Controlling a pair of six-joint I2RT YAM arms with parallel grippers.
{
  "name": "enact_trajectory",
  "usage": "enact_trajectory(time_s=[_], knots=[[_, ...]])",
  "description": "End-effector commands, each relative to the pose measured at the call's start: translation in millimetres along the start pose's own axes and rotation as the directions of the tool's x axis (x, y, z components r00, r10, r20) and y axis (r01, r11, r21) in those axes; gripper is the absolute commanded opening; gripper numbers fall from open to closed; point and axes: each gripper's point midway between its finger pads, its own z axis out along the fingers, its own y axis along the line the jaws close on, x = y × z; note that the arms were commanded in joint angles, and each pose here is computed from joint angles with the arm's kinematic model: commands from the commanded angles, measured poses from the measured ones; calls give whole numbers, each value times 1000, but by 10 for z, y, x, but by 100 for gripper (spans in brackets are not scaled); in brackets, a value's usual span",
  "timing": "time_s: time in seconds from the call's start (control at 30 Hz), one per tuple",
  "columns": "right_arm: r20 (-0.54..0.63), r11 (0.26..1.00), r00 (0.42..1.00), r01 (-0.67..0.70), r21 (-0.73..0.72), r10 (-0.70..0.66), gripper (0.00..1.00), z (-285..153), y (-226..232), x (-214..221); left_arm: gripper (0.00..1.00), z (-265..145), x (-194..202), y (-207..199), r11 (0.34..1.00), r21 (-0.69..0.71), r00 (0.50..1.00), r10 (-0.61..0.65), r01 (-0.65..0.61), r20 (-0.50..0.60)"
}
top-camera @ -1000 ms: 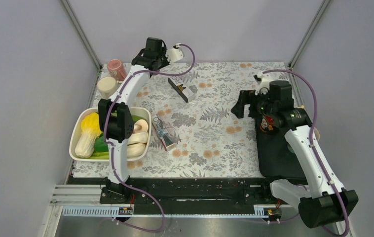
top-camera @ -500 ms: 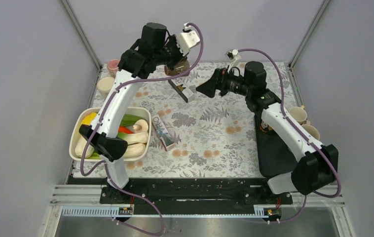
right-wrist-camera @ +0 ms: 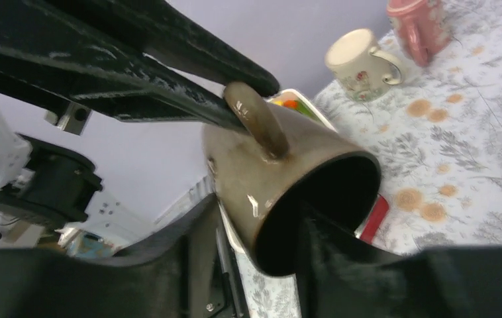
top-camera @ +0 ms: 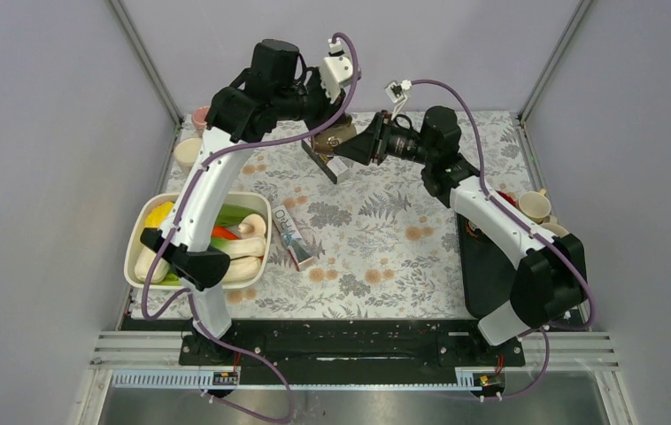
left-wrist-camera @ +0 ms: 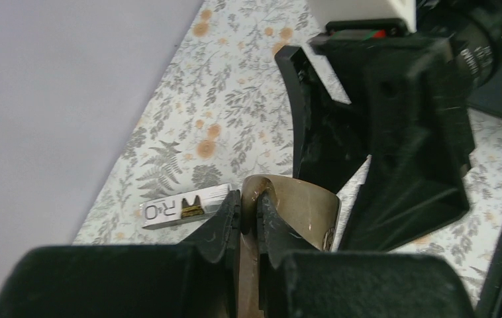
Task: Turn the mug right side up
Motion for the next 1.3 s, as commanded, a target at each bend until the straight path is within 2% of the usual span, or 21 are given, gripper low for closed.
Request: enact_trajectory(time_s=[0.0, 0.07, 0.1, 0.13, 0.17, 0.2, 0.23, 0.27, 0.3, 0.33, 0.4, 0.5, 0.6, 0.7, 0.8, 0.87, 1.0, 1.1, 1.17, 1.27], knots=[[60, 989, 997, 62, -131, -54, 40, 52, 343, -209, 0, -148, -314, -198, 996, 83, 994, -32, 23, 109], [72, 990, 995, 78, -115, -70, 22, 34, 328, -213, 0, -126, -266, -231, 994, 102, 994, -50, 40, 98], [73, 992, 994, 86, -97, -79, 7, 17, 310, -205, 0, -115, -240, -233, 994, 104, 994, -54, 45, 90], [65, 994, 994, 93, -57, -89, 0, -7, 253, -179, 0, -112, -209, -209, 994, 95, 995, -60, 53, 81], [41, 995, 994, 104, 2, -104, 0, -43, 160, -122, 0, -115, -176, -175, 995, 81, 995, -67, 61, 71], [6, 990, 993, 116, 82, -116, 0, -107, 42, -57, 9, -122, -128, -132, 996, 59, 996, -70, 67, 54], [-53, 973, 991, 131, 192, -122, 0, -206, -138, 58, 42, -134, -59, -72, 997, 29, 996, -78, 77, 31], [-115, 944, 985, 154, 290, -126, 0, -344, -284, 169, 83, -157, 24, -5, 996, -5, 996, -88, 88, 6], [-181, 901, 977, 179, 394, -115, 0, -523, -438, 291, 98, -190, 136, 88, 994, -34, 995, -102, 101, -18], [-246, 839, 964, 217, 500, -102, 0, -738, -604, 403, 99, -219, 249, 157, 991, -53, 992, -121, 119, -39], [-401, 735, 915, 298, 609, -39, 0, -1194, -761, 703, 99, -276, 523, 292, 981, -88, 980, -180, 172, -83], [-596, 623, 802, 449, 640, 35, 0, -1786, -871, 1055, 99, -382, 891, 464, 964, -151, 961, -240, 219, -138], [-736, 521, 661, 581, 625, 145, 0, -2327, -979, 1331, 99, -396, 1276, 577, 948, -218, 941, -276, 232, -197], [-832, 485, 502, 681, 548, 235, 0, -2756, -1009, 1558, 99, -326, 1647, 663, 934, -290, 926, -283, 207, -250], [-861, 455, 417, 731, 509, 293, 0, -3030, -1059, 1692, 99, -303, 1937, 715, 928, -333, 914, -274, 170, -299], [-859, 454, 403, 731, 509, 315, 0, -3142, -1107, 1778, 99, -317, 2023, 749, 927, -341, 910, -267, 153, -318], [-799, 427, 467, 678, 598, 378, 0, -3335, -1269, 1860, 99, -361, 2044, 850, 927, -354, 911, -250, 127, -327], [-758, 384, 481, 662, 643, 441, 0, -3518, -1374, 1901, 99, -405, 2050, 915, 923, -371, 910, -236, 100, -340], [-761, 406, 479, 649, 643, 438, 0, -3494, -1414, 1938, 99, -419, 2076, 938, 923, -375, 908, -230, 89, -350], [-749, 423, 511, 620, 661, 422, 0, -3439, -1529, 1973, 99, -433, 2099, 965, 922, -380, 906, -225, 78, -359]])
